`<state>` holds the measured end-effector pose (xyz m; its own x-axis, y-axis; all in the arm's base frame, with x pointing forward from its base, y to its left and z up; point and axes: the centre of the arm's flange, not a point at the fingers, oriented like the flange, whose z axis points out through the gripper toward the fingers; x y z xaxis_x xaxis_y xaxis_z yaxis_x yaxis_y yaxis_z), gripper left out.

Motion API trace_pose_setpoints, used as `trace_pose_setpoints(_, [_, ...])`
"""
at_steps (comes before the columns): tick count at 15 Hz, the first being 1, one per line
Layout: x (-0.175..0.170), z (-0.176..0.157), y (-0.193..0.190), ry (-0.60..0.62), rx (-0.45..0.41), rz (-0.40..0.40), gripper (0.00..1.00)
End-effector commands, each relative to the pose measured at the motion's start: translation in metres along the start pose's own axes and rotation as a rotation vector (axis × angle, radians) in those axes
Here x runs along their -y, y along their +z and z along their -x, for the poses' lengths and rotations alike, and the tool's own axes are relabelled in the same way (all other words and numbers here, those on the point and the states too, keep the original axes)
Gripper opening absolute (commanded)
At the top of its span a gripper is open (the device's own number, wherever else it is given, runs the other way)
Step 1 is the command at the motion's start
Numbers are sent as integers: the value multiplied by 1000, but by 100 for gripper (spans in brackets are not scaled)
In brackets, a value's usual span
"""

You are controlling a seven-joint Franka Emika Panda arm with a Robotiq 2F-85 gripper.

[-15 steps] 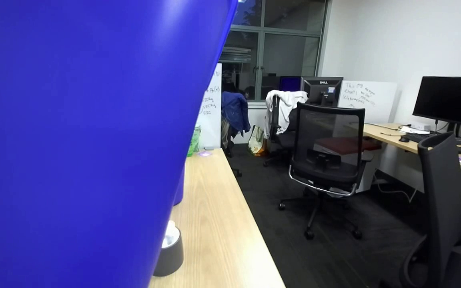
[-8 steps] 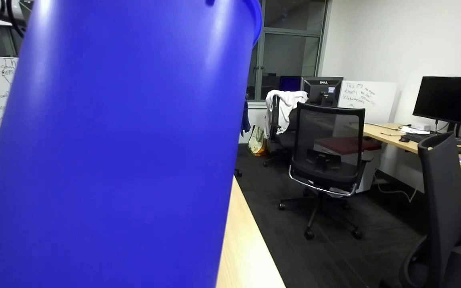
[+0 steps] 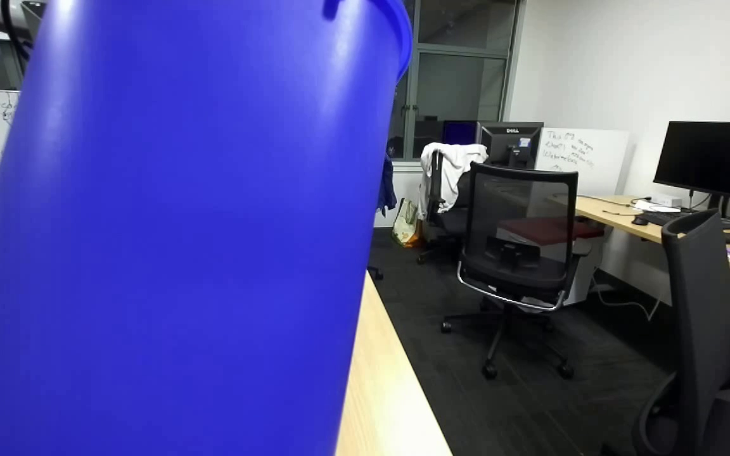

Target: Unstack the blue bins

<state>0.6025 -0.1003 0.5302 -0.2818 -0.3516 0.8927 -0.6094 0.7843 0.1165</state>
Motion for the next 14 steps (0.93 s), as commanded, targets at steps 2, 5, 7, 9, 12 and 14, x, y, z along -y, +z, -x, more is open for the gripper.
trace_pose_setpoints(2, [1, 12, 11, 98, 27, -29, 1])
trace_pose_setpoints(5, [6, 23, 21, 173, 67, -58, 1])
trace_pose_setpoints(7, [10, 32, 28, 212, 115, -44, 1])
trace_pose_setpoints(9, [10, 41, 38, 241, 157, 0, 1])
trace_pose_setpoints(12, [13, 51, 63, 289, 192, 107, 1])
trace_pose_setpoints(14, [16, 55, 83, 321, 207, 164, 1])
